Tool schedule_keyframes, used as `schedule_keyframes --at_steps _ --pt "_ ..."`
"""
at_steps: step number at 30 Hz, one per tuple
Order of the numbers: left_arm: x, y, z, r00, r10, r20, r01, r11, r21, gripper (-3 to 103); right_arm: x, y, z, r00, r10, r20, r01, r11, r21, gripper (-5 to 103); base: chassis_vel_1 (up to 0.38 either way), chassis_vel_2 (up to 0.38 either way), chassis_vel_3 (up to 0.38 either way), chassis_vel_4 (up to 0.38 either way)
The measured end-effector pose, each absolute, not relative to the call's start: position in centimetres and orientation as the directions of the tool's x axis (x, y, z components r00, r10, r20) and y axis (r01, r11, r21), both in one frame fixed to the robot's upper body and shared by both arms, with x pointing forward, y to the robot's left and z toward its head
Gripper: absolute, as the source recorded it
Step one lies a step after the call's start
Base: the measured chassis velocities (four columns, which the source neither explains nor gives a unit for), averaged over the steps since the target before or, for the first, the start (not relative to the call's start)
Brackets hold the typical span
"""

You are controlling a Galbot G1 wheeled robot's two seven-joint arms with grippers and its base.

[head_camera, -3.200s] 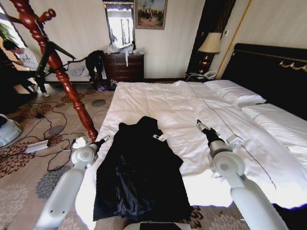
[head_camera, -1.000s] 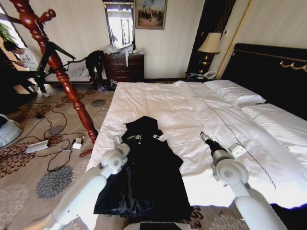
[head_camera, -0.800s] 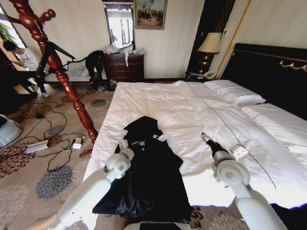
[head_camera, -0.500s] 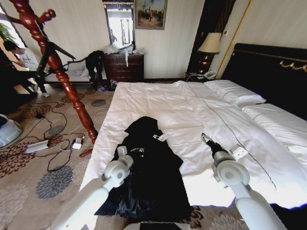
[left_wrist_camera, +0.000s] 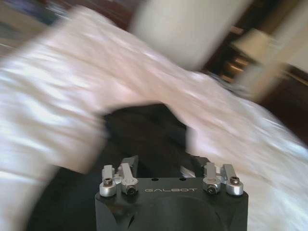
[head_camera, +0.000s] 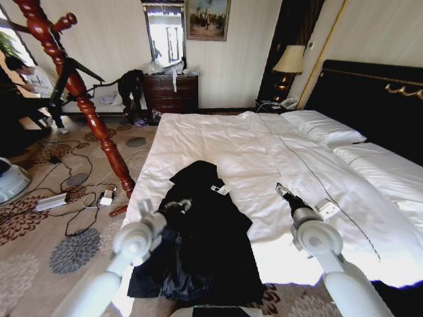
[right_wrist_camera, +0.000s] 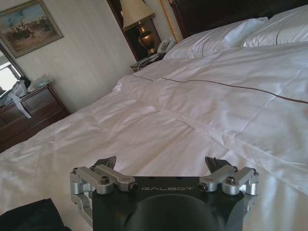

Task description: Pick up the clothes from the bed and hang them on the clothes hanger.

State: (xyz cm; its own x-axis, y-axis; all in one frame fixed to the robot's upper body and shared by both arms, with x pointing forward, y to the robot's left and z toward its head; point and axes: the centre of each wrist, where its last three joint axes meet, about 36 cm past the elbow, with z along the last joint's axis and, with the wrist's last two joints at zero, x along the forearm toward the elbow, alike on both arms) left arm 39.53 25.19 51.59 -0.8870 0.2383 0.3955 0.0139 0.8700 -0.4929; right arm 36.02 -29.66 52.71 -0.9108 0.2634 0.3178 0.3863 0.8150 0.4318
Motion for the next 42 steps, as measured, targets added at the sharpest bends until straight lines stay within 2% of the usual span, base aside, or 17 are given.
schedule_keyframes --at_steps 3,4,5,7,17,19,20,24,25,27,29,30,35,36,38,39,42 --pt "41.9 28.6 48.6 -0.875 0.059 0.480 -0.175 0.887 -0.427 81 35.6 -29.6 52.9 -0.912 0.261 0.316 0.383 0.817 0.431 100 0.000 0.000 0.000 0.000" --pt "42.2 29.1 47.6 -0.860 0.041 0.508 -0.206 0.884 -0.420 86 35.5 -29.5 53.0 -0.913 0.259 0.315 0.380 0.818 0.432 100 0.000 0.000 0.000 0.000" --pt "42.2 29.1 47.6 -0.860 0.041 0.508 -0.206 0.884 -0.420 86 35.5 -29.5 53.0 -0.913 0.259 0.315 0.380 0.818 0.432 100 0.000 0.000 0.000 0.000" --pt "42.5 29.2 46.3 -0.839 0.040 0.543 -0.231 0.877 -0.421 97 35.4 -29.5 53.2 -0.914 0.256 0.314 0.378 0.819 0.432 100 0.000 0.000 0.000 0.000" --pt "43.0 28.1 43.5 -0.793 0.066 0.606 -0.263 0.859 -0.438 102 34.2 -29.9 53.4 -0.905 0.273 0.326 0.396 0.821 0.411 100 0.000 0.000 0.000 0.000" --pt "43.3 27.7 42.8 -0.789 0.078 0.609 -0.260 0.856 -0.446 95 34.0 -30.0 53.4 -0.903 0.278 0.328 0.401 0.821 0.407 100 0.000 0.000 0.000 0.000" --pt "43.3 27.7 42.8 -0.789 0.078 0.609 -0.260 0.856 -0.446 95 34.0 -30.0 53.4 -0.903 0.278 0.328 0.401 0.821 0.407 100 0.000 0.000 0.000 0.000" --pt "43.7 26.9 42.0 -0.781 0.088 0.619 -0.257 0.857 -0.447 74 33.8 -29.9 53.4 -0.902 0.278 0.330 0.401 0.821 0.407 100 0.000 0.000 0.000 0.000" --pt "43.7 26.9 42.0 -0.781 0.088 0.619 -0.257 0.857 -0.447 74 33.8 -29.9 53.4 -0.902 0.278 0.330 0.401 0.821 0.407 100 0.000 0.000 0.000 0.000" --pt "43.9 26.8 41.6 -0.776 0.089 0.624 -0.261 0.856 -0.446 69 33.8 -29.9 53.4 -0.901 0.279 0.331 0.403 0.820 0.407 100 0.000 0.000 0.000 0.000" --pt "44.0 26.6 41.2 -0.778 0.089 0.622 -0.261 0.855 -0.449 60 33.7 -29.9 53.4 -0.901 0.282 0.331 0.405 0.819 0.406 100 0.000 0.000 0.000 0.000" --pt "44.0 26.6 41.2 -0.778 0.089 0.622 -0.261 0.855 -0.449 60 33.7 -29.9 53.4 -0.901 0.282 0.331 0.405 0.819 0.406 100 0.000 0.000 0.000 0.000" --pt "44.2 26.3 41.1 -0.794 0.078 0.603 -0.260 0.853 -0.452 38 33.6 -30.1 53.5 -0.899 0.289 0.330 0.411 0.818 0.403 100 0.000 0.000 0.000 0.000" --pt "44.2 26.3 41.1 -0.794 0.078 0.603 -0.260 0.853 -0.452 38 33.6 -30.1 53.5 -0.899 0.289 0.330 0.411 0.818 0.403 100 0.000 0.000 0.000 0.000" --pt "44.3 26.3 41.2 -0.797 0.078 0.598 -0.257 0.854 -0.453 28 33.7 -30.1 53.5 -0.898 0.289 0.330 0.411 0.818 0.403 100 0.000 0.000 0.000 0.000" --pt "44.4 26.3 41.2 -0.799 0.077 0.597 -0.256 0.854 -0.454 28 33.7 -30.1 53.5 -0.898 0.289 0.331 0.412 0.817 0.403 100 0.000 0.000 0.000 0.000" --pt "44.5 26.4 41.3 -0.801 0.076 0.594 -0.257 0.853 -0.455 17 33.8 -30.1 53.4 -0.898 0.287 0.332 0.411 0.817 0.405 100 0.000 0.000 0.000 0.000"
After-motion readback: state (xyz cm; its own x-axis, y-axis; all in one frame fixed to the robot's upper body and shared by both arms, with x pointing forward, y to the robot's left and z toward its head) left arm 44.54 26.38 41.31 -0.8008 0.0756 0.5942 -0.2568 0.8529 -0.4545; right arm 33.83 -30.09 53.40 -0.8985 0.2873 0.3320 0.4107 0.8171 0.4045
